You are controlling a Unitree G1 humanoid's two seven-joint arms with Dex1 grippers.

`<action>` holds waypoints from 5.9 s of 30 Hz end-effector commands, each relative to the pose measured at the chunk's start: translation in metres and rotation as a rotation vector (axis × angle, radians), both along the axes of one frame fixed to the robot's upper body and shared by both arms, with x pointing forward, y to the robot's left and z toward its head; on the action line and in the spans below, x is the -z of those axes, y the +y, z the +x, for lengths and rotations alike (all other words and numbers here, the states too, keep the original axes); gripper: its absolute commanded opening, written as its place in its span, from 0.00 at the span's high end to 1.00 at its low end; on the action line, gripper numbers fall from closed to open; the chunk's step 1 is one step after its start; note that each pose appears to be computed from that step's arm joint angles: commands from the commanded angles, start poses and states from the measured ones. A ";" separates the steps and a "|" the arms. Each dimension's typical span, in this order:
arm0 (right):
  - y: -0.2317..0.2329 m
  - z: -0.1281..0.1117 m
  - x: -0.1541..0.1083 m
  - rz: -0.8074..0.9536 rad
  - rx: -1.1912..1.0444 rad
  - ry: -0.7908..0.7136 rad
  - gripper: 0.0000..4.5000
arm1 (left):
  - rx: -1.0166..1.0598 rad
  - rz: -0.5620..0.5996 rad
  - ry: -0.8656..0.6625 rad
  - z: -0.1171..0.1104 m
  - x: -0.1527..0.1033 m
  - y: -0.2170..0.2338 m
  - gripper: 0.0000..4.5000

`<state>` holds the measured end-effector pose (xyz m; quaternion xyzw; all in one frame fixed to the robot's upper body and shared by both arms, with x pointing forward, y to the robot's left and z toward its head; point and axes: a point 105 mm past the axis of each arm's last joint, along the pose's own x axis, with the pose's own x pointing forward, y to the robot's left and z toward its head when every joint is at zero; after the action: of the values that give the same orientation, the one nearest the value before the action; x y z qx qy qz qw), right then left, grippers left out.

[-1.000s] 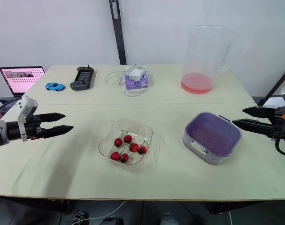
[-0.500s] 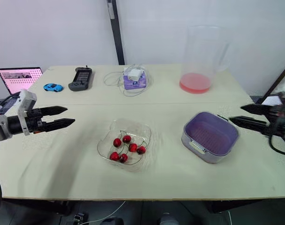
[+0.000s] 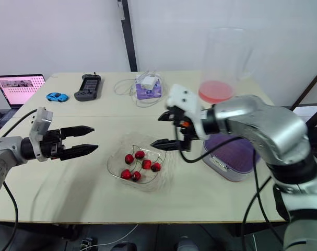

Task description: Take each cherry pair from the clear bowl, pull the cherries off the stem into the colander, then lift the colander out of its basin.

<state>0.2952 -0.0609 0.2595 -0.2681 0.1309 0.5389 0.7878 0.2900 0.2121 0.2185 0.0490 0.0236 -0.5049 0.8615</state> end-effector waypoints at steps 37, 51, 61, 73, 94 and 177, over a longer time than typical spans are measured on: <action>0.087 0.050 0.099 -0.215 0.059 0.082 0.42 | -0.056 0.020 -0.073 -0.041 0.007 0.003 0.00; 0.082 0.055 0.119 -0.236 0.108 0.123 0.70 | 0.014 -0.035 -0.071 -0.049 -0.001 -0.006 0.00; 0.083 0.040 0.066 -0.180 -0.036 -0.110 0.78 | 0.009 -0.049 -0.077 -0.041 -0.001 -0.005 0.00; 0.058 0.019 0.011 -0.182 -0.250 -1.104 0.78 | 0.037 -0.258 -0.088 0.000 -0.035 -0.019 0.00; 0.061 0.015 -0.003 -0.100 -0.028 -1.452 0.78 | 0.090 -0.468 -0.071 0.038 -0.078 -0.096 0.00; 0.046 -0.026 0.002 0.677 0.033 0.119 0.85 | 0.356 -0.431 -0.033 -0.005 -0.063 -0.107 1.00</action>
<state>0.2742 -0.0165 0.2448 0.0435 0.0252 0.5440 0.8376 0.2886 0.1061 0.2750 -0.1341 -0.0910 -0.6369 0.7537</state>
